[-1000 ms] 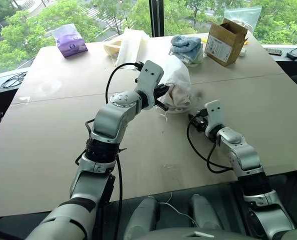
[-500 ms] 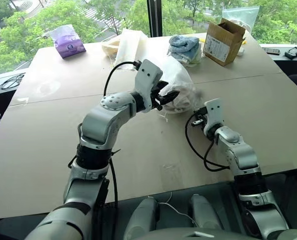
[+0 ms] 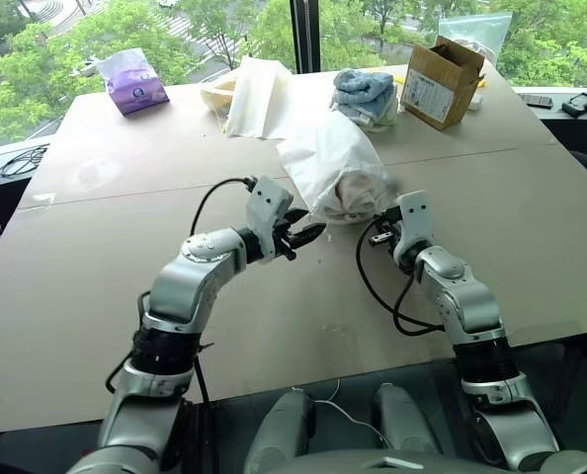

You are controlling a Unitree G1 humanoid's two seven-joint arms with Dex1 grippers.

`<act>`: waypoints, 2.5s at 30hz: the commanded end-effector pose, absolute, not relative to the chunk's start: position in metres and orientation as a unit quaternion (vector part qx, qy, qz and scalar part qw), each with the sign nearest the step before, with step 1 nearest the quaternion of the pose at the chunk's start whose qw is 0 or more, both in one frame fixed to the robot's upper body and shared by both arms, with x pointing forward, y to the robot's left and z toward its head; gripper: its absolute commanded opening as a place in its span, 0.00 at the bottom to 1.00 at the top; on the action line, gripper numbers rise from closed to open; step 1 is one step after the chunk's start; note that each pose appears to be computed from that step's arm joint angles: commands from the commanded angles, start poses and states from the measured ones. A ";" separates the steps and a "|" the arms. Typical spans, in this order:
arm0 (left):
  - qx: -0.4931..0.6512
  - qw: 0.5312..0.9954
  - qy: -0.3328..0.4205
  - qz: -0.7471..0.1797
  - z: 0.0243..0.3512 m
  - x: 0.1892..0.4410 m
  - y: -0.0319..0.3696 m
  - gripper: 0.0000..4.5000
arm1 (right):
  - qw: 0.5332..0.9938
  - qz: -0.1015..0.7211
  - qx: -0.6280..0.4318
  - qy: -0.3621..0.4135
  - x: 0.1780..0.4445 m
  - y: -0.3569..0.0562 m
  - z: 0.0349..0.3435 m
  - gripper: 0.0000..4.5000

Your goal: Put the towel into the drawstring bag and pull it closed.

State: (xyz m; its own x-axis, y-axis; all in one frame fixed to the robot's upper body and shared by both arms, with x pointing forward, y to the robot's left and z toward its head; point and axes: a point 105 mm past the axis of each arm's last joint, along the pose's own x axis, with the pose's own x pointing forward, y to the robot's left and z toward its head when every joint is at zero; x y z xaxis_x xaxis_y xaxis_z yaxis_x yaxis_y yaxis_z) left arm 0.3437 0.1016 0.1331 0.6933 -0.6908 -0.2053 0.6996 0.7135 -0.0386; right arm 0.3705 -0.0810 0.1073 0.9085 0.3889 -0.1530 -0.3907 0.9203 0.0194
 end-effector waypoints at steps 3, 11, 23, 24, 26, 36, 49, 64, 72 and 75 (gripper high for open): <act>-0.014 0.942 0.063 -0.329 0.147 0.353 0.126 0.55 | 0.978 0.205 -0.009 0.048 0.368 -0.077 0.123 0.00; 0.010 0.941 0.070 -0.330 0.131 0.357 0.125 0.55 | 0.976 0.210 -0.016 0.050 0.366 -0.077 0.123 0.00; 0.077 0.927 0.062 -0.361 0.116 0.368 0.107 0.55 | 0.977 0.207 -0.020 0.052 0.362 -0.079 0.124 0.00; 0.074 0.929 0.057 -0.359 0.118 0.370 0.106 0.55 | 0.977 0.208 -0.019 0.053 0.361 -0.078 0.123 0.00; 0.071 0.931 0.053 -0.355 0.118 0.373 0.105 0.55 | 0.976 0.209 -0.019 0.057 0.357 -0.077 0.121 0.00; 0.041 0.936 0.044 -0.347 0.118 0.379 0.103 0.55 | 0.975 0.213 -0.015 0.062 0.353 -0.072 0.120 0.00; 0.021 0.937 0.041 -0.347 0.118 0.381 0.099 0.03 | 0.975 0.212 -0.017 0.064 0.351 -0.071 0.118 0.00; 0.065 0.997 -0.037 -0.030 0.152 0.409 0.195 0.03 | 0.998 -0.055 -0.003 -0.002 0.372 -0.173 0.140 0.00; 0.133 0.971 -0.126 0.155 0.213 0.406 0.240 0.03 | 0.967 -0.226 -0.054 -0.106 0.369 -0.253 0.189 0.00; 0.138 0.957 -0.148 0.208 0.236 0.402 0.257 0.03 | 0.957 -0.251 -0.064 -0.130 0.366 -0.266 0.200 0.00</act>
State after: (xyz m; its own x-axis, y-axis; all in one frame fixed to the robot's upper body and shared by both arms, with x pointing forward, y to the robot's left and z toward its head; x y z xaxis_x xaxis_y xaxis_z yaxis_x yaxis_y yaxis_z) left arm 0.4147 0.2206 0.1991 0.9492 0.2173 0.2276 -0.2694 0.9350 0.2307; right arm 0.3772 -0.2350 0.1800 0.9134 -0.3551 0.1991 0.3761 0.9232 -0.0789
